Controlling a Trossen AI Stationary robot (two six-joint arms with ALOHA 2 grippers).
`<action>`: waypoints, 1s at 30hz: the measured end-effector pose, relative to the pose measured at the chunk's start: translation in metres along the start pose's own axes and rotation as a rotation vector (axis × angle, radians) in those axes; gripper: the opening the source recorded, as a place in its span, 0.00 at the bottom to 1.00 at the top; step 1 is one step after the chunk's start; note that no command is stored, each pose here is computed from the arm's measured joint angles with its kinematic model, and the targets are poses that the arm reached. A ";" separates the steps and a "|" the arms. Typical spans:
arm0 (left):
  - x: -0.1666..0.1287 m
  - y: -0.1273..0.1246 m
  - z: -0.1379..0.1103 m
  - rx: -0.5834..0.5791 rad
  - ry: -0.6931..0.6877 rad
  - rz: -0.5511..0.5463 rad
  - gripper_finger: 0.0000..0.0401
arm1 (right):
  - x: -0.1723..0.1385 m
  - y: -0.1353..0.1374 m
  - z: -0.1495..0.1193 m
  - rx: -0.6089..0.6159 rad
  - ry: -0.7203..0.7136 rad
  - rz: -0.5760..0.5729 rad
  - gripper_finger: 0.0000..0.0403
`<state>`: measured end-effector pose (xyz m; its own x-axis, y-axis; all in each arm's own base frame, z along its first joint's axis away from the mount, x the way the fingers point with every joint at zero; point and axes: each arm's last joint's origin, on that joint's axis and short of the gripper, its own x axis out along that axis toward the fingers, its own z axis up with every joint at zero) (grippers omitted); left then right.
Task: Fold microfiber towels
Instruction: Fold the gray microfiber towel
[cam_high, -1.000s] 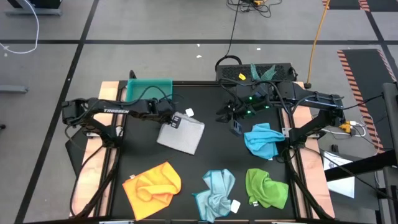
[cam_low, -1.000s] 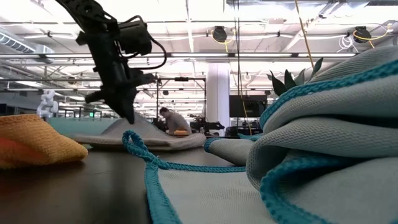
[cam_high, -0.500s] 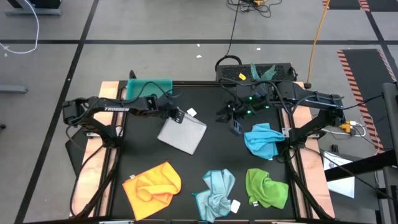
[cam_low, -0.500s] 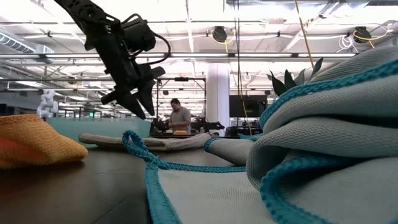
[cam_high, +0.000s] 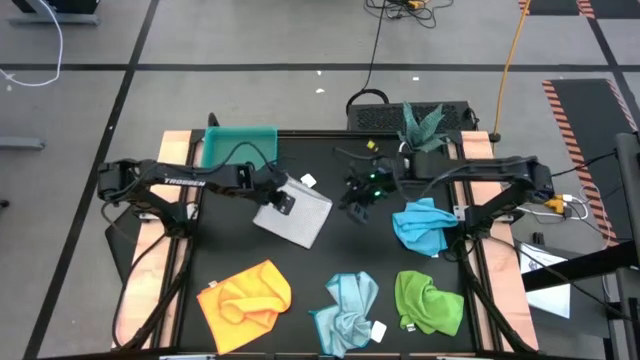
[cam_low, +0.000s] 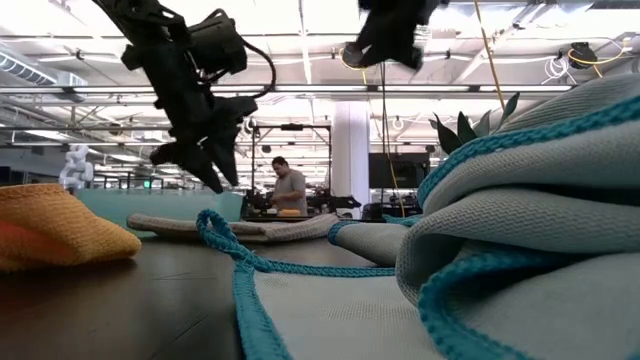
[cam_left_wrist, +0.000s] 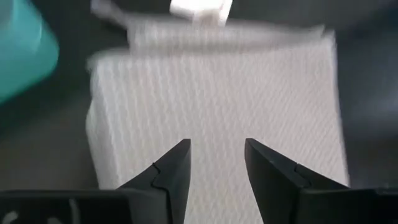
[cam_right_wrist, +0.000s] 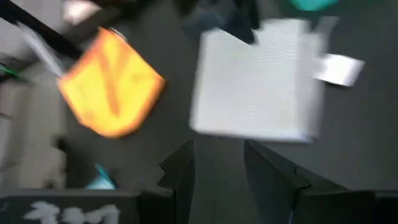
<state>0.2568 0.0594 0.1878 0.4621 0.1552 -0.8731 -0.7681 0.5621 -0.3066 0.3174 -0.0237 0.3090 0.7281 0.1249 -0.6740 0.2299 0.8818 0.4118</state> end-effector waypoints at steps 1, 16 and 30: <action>-0.001 -0.002 -0.004 0.005 0.015 0.004 0.38 | 0.012 -0.004 -0.003 0.022 -0.030 0.058 0.32; -0.008 -0.019 -0.030 0.024 0.055 0.014 0.38 | 0.138 -0.045 -0.036 0.026 0.041 0.024 0.12; -0.049 -0.018 -0.025 -0.015 -0.106 -0.063 0.38 | 0.157 -0.056 -0.034 -0.068 0.064 -0.159 0.00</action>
<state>0.2366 0.0211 0.2268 0.5535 0.2049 -0.8073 -0.7421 0.5613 -0.3663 0.3965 -0.0375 0.1594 0.6432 0.0077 -0.7657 0.2936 0.9211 0.2559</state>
